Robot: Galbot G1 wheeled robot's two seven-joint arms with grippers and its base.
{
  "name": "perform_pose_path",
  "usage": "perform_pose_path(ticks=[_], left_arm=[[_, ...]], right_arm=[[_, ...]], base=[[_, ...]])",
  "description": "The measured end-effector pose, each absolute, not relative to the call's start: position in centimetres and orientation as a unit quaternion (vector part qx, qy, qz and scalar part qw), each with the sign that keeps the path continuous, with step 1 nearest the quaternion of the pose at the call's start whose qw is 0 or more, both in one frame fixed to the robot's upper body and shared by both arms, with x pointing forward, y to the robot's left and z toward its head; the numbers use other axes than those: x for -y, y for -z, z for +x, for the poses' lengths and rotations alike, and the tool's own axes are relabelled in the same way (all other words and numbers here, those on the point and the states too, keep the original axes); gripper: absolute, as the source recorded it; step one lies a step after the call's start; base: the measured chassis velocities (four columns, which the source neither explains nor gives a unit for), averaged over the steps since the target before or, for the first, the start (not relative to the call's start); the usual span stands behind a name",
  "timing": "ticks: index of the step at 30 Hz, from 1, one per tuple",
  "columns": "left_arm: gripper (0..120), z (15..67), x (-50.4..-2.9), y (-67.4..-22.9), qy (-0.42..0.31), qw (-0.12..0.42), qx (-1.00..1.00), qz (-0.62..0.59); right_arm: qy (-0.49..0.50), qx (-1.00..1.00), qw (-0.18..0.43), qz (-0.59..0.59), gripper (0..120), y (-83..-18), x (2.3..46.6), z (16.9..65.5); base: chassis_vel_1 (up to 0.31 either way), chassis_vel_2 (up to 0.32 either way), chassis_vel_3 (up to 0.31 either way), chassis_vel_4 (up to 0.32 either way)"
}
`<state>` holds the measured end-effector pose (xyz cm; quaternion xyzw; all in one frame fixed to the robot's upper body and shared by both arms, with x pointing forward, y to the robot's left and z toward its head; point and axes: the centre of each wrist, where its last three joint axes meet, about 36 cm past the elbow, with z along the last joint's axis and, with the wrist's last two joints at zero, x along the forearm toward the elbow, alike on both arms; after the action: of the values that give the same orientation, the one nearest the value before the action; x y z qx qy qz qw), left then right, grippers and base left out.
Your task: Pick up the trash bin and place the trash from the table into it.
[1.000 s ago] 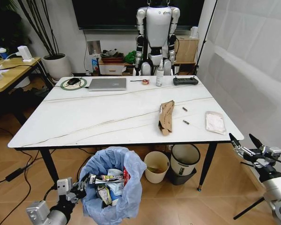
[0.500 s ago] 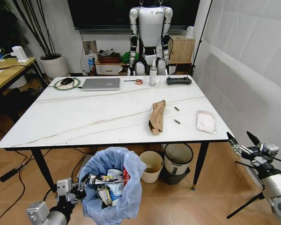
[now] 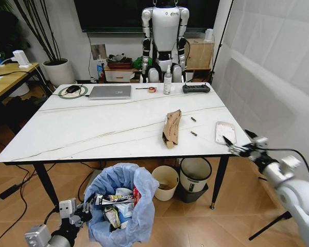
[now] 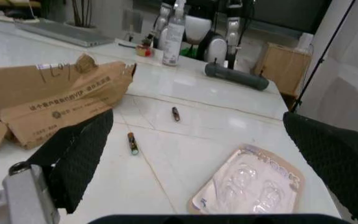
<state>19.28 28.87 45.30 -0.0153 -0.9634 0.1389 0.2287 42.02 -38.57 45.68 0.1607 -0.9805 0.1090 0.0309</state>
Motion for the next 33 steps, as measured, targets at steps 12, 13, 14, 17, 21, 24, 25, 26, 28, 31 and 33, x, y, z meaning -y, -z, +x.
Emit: perform_pose_path(ticks=[12,13,14,17,21,24,25,26,28,31,33], left_arm=[[0,19.8,-29.3,-45.2,-0.136,0.230,0.963,-0.014],[0,19.9,-29.3,-45.2,-0.136,0.230,0.963,-0.014],[0,19.9,-29.3,-45.2,-0.136,0.230,0.964,-0.013],[0,20.0,-29.4,-45.1,-0.137,0.230,0.963,-0.012],[0,20.2,-29.5,-45.0,-0.139,0.231,0.963,-0.009],[0,20.2,-29.5,-44.9,-0.140,0.231,0.963,-0.009],[0,20.2,-29.5,-44.9,-0.140,0.231,0.963,-0.008],[0,20.2,-29.5,-44.9,-0.140,0.231,0.963,-0.008],[0,20.2,-29.5,-45.0,-0.140,0.231,0.963,-0.008],[0,20.2,-29.6,-45.0,-0.141,0.230,0.963,-0.007],[0,20.2,-29.6,-45.0,-0.142,0.230,0.963,-0.007]], right_arm=[[-0.177,0.977,0.108,0.055,100,-45.1,36.5,45.0],[-0.180,0.975,0.119,0.053,100,-44.8,36.0,45.3],[-0.180,0.975,0.122,0.053,100,-44.7,35.9,45.5],[-0.178,0.974,0.129,0.056,100,-44.5,35.4,46.0],[-0.174,0.973,0.139,0.065,100,-43.7,35.0,47.1],[-0.176,0.972,0.143,0.065,100,-43.3,35.0,47.3],[-0.177,0.971,0.146,0.063,100,-43.0,35.1,47.5],[-0.178,0.971,0.147,0.063,100,-42.9,35.1,47.5],[-0.184,0.970,0.151,0.058,100,-42.5,35.3,47.9],[-0.188,0.968,0.154,0.054,100,-42.1,35.4,48.1],[-0.190,0.968,0.158,0.051,100,-42.0,35.6,48.2]], base=[[0.000,0.000,0.000,0.000],[0.000,0.000,0.000,0.000],[0.000,0.000,0.000,0.000],[0.000,0.000,0.000,0.000],[0.000,0.000,0.000,0.000],[0.000,0.000,0.000,0.000],[0.000,0.000,0.000,0.000],[0.000,0.000,0.000,0.000],[0.000,0.000,0.000,0.000],[0.000,0.000,0.000,0.000],[0.000,0.000,0.000,0.000]])
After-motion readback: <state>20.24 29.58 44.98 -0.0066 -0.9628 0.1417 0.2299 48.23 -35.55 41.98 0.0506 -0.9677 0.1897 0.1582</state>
